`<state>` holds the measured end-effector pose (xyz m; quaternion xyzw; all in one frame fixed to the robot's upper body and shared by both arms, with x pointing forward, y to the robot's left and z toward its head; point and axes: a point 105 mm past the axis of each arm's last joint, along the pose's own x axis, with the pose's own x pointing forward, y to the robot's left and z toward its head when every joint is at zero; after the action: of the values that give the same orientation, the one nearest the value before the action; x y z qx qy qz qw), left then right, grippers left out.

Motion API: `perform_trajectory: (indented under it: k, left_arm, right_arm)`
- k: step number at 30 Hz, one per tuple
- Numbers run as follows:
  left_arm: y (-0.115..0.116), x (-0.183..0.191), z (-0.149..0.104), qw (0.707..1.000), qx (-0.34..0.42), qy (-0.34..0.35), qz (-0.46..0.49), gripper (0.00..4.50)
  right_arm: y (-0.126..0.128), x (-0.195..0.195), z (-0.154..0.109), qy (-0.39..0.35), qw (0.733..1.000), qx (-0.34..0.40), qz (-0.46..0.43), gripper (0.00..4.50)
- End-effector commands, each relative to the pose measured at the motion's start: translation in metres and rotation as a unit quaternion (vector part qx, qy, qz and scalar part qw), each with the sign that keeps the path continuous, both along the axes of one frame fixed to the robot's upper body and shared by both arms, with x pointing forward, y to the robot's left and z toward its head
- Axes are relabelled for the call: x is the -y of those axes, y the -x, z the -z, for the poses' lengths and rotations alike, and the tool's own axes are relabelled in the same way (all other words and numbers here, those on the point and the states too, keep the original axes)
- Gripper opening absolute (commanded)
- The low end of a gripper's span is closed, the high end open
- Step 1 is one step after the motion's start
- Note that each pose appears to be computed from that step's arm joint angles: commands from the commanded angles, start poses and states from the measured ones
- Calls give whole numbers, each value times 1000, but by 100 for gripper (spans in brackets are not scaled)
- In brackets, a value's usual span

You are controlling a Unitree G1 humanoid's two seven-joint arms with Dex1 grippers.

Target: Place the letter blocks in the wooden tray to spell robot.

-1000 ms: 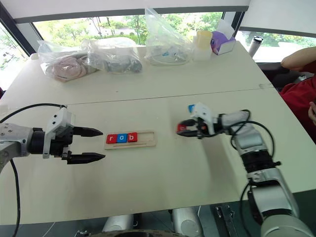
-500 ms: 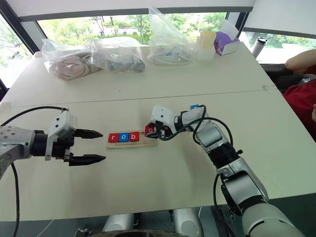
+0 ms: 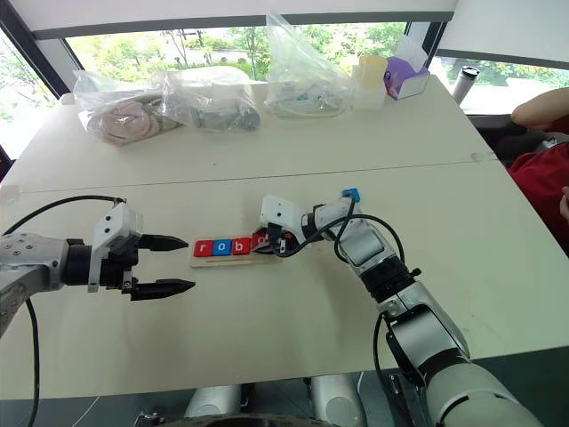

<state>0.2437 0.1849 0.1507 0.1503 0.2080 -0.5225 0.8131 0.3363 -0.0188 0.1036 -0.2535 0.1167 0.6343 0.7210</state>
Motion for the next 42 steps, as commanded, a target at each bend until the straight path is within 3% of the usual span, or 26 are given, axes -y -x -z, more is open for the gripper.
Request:
perform_trajectory:
  k: [1, 6, 7, 8, 12, 22, 29, 42]
  left_arm:
    - [-2, 0, -7, 1000, 19, -3, 1, 450]
    - [-3, -2, -1, 1000, 18, -21, 2, 450]
    - [-3, -2, -1, 1000, 18, -20, 2, 450]
    - [-3, -2, -1, 1000, 19, -18, 1, 450]
    - [-5, -1, -3, 1000, 21, -14, 1, 450]
    - [-7, -2, -3, 1000, 23, -8, -6, 450]
    - [-9, 1, -3, 1000, 22, -6, -2, 450]
    - [-9, 1, -3, 1000, 22, -7, -5, 450]
  right_arm:
    - [1, -8, -13, -12, 1000, 25, -15, 120]
    - [3, -11, -11, -14, 999, 23, -18, 120]
    - [3, -12, -11, -15, 999, 23, -18, 227]
    - [4, -13, -12, -17, 999, 24, -20, 257]
    - [4, -16, -19, -32, 999, 31, -17, 449]
    - [-20, 9, -53, -105, 989, 50, 93, 449]
    - [-47, 27, -28, -52, 980, 108, 161, 449]
    - [-34, 18, -21, -60, 987, 85, 122, 449]
